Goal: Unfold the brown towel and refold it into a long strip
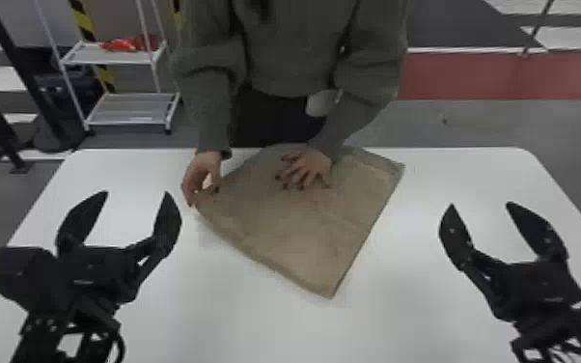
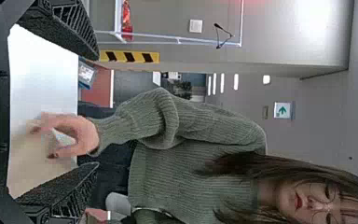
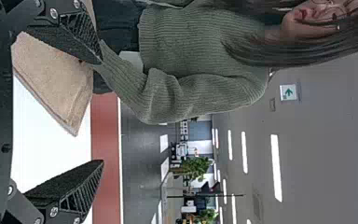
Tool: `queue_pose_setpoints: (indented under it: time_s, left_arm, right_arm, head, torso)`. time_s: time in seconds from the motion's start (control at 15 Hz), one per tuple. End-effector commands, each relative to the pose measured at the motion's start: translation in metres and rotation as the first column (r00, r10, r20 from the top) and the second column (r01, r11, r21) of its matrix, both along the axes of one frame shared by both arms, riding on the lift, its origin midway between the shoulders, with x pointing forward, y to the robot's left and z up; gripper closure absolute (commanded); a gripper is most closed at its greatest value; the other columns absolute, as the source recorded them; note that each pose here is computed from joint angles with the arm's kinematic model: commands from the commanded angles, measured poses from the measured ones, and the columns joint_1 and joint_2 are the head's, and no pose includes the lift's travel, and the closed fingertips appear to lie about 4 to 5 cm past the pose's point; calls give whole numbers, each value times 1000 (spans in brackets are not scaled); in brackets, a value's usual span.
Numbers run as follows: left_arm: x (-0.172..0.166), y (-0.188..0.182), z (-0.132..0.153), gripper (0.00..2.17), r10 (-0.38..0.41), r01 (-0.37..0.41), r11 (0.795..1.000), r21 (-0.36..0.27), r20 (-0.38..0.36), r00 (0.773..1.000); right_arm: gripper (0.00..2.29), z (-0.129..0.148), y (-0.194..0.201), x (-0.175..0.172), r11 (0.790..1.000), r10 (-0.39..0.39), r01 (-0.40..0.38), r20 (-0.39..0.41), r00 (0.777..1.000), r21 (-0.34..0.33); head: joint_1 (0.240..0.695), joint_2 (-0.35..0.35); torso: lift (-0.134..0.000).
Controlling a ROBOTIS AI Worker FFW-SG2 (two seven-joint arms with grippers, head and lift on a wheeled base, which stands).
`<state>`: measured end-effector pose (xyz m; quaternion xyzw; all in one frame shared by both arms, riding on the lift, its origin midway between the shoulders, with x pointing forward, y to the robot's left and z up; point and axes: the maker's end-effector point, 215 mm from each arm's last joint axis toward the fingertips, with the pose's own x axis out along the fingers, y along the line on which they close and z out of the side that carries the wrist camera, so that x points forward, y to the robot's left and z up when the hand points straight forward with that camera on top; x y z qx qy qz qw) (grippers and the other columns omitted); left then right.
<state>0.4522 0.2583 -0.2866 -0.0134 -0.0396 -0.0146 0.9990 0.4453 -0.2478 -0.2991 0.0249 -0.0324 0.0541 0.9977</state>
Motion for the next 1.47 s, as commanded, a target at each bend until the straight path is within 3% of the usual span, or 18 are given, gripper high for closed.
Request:
queue_pose_setpoints:
  time_s: [0.0,1.4]
  left_arm:
    - [0,0,0,76,0,0,1000,1,0,1000]
    - [1,1,-4,76,3,-3,1000,-2,-4,1000]
  right_arm:
    - [144,0,0,0,1000,0,0,0,1000,0]
    - [144,-6,0,2,1000,-1,1,-9,1000,0]
  head:
    - [695,13]
    - [695,16]
  torso:
    - [-123]
    - [-123]
